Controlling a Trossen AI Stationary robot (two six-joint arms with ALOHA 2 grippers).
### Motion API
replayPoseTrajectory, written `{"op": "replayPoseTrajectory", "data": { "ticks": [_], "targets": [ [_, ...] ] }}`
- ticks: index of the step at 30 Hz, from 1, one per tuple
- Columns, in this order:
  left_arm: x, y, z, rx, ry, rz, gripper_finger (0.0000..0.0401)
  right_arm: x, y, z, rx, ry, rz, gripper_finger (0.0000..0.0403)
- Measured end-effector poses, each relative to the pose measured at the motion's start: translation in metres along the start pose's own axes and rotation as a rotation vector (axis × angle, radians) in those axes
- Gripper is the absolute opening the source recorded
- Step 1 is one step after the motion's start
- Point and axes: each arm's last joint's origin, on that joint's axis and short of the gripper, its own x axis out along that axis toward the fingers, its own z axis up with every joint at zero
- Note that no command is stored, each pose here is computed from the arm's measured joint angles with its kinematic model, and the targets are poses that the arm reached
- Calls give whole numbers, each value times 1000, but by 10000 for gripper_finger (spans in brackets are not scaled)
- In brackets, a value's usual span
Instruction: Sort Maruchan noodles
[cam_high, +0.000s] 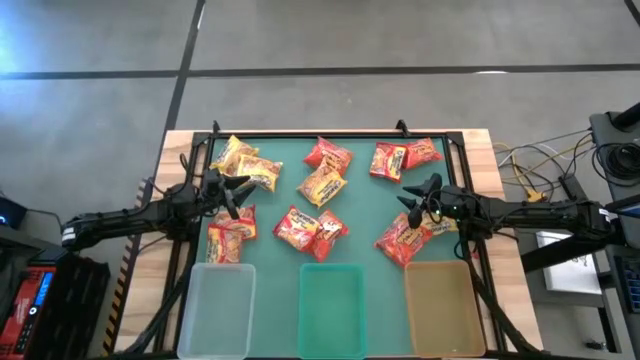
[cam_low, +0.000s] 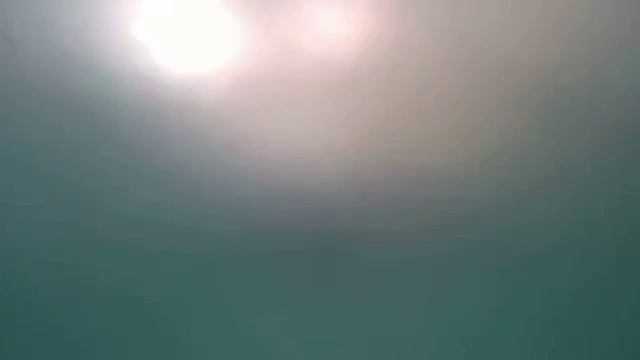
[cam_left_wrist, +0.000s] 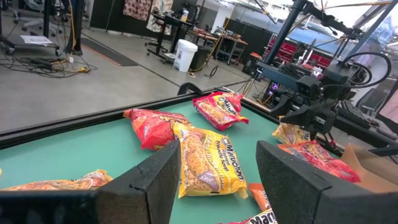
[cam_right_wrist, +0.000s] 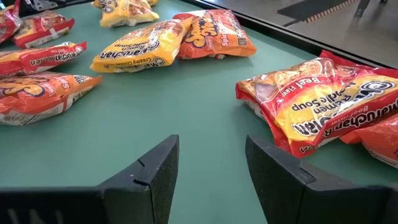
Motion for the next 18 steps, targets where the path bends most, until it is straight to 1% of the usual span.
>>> {"op": "replayPoseTrajectory", "data": {
  "ticks": [13, 18],
  "targets": [
    [0, 0, 0, 0, -1, 0, 194, 0, 0, 0, 11, -4, 0, 176],
    [0, 0, 0, 0, 0, 0, 194, 0, 1, 10, 78, -100, -2, 176]
  ]
}}
